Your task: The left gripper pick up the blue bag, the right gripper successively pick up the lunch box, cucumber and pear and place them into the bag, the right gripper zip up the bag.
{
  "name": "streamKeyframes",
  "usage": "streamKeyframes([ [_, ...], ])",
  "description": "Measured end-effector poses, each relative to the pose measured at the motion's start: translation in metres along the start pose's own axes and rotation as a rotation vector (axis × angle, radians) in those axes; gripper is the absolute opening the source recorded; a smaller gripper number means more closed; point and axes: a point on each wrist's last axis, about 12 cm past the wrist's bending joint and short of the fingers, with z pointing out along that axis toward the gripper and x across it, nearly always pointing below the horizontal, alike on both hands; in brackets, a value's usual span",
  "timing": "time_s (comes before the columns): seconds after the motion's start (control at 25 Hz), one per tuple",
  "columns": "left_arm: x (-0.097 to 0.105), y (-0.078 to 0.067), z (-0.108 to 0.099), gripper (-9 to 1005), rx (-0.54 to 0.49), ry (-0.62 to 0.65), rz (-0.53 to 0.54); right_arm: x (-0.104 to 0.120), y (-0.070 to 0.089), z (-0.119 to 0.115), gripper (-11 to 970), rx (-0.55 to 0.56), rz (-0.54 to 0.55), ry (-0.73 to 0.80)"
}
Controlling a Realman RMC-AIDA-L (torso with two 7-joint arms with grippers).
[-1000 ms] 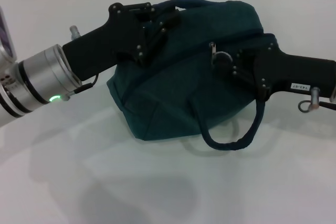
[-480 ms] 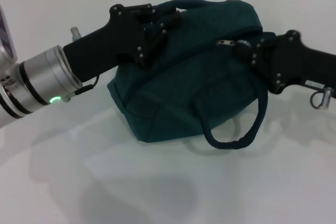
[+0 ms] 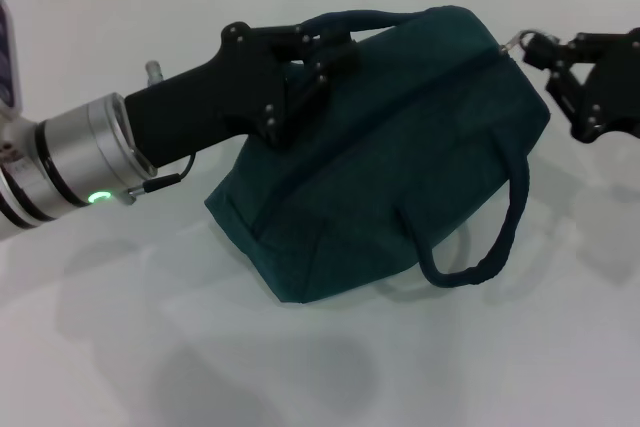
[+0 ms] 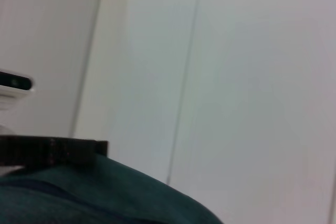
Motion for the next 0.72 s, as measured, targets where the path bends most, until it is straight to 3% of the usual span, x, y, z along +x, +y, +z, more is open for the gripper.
streamKeyframes([
  [0.44,-0.007,0.008,0.006,152,0.013,0.006,-0.083,0.013,-0.012,-0.023,70,0.134,0.006,0.042],
  [0.72,-0.008,0.009,0.013,154,0.027,0.006,-0.11,0.023,-0.016,-0.032,98,0.157,0.019,0.112],
])
